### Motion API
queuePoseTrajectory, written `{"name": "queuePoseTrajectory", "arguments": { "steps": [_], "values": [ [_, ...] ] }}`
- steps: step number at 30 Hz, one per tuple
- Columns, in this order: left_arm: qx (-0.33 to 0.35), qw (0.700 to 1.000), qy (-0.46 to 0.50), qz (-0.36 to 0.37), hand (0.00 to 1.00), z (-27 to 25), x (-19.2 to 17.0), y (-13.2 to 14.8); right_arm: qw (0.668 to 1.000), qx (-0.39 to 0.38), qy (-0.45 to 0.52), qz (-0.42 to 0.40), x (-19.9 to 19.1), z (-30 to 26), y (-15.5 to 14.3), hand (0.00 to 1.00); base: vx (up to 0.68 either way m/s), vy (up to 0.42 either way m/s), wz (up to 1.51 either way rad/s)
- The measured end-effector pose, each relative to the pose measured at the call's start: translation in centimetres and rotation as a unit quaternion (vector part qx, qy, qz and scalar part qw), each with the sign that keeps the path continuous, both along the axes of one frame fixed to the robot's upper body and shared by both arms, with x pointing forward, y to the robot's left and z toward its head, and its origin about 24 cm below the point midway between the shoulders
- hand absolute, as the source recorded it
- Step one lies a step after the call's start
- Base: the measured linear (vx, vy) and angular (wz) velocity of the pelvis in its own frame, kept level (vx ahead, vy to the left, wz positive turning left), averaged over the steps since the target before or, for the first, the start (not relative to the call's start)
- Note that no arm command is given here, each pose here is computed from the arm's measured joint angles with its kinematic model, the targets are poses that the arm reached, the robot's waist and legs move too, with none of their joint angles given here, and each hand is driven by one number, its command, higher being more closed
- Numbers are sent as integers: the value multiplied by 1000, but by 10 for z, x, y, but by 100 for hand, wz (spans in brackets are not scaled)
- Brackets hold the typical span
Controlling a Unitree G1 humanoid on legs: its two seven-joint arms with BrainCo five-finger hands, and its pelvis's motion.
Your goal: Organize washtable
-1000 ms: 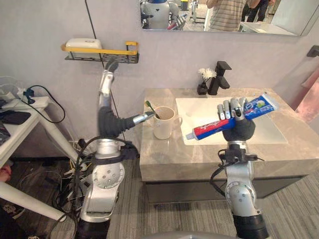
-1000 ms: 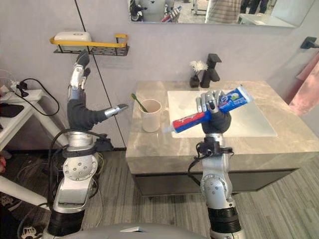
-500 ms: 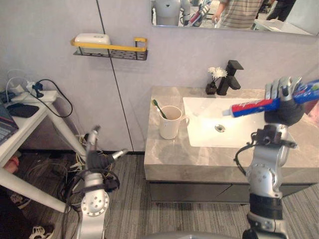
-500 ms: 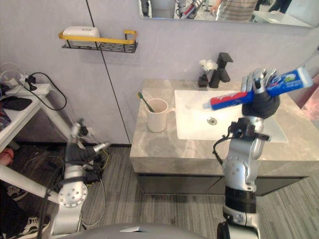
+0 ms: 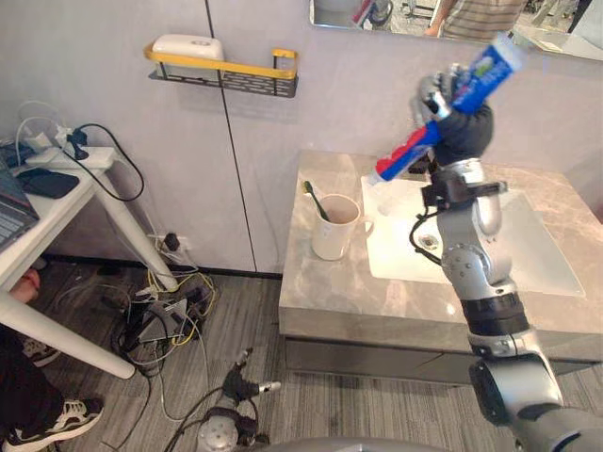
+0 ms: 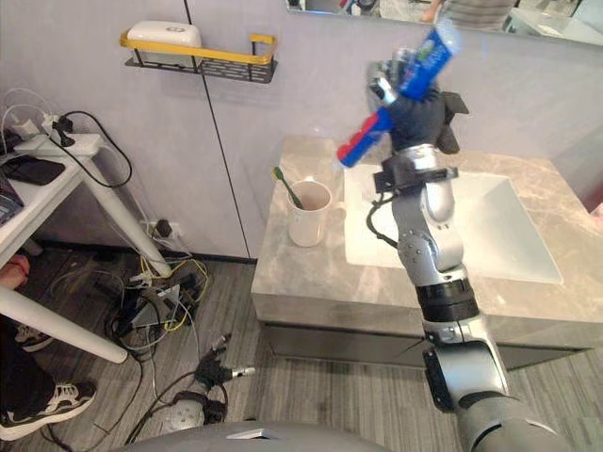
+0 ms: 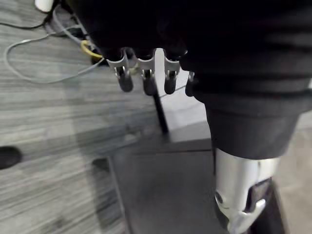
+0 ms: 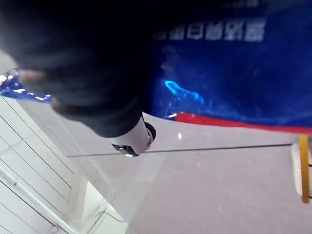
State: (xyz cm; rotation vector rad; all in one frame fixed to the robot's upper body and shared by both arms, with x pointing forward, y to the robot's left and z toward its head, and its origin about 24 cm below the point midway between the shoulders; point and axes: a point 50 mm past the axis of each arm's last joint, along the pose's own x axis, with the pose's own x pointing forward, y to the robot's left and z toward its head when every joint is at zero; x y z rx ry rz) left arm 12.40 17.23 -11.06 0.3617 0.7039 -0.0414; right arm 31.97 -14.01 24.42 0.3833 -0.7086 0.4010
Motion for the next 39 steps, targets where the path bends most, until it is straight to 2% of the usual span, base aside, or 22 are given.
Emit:
{"name": "queuePoseTrajectory", "arguments": {
  "steps": [8,28,39],
  "values": [
    [-8,999,33,21,0,-10,-5,6,999,-31,2,27,5,7,18,100,-45,-1,-2],
    [-11,998,37,45,0,-12,-3,12,997,-71,16,-18,17,5,10,100,9,-2,1],
    [-15,998,35,48,0,-11,-1,12,997,-75,24,-17,18,3,11,100,5,-1,2]
  ]
}}
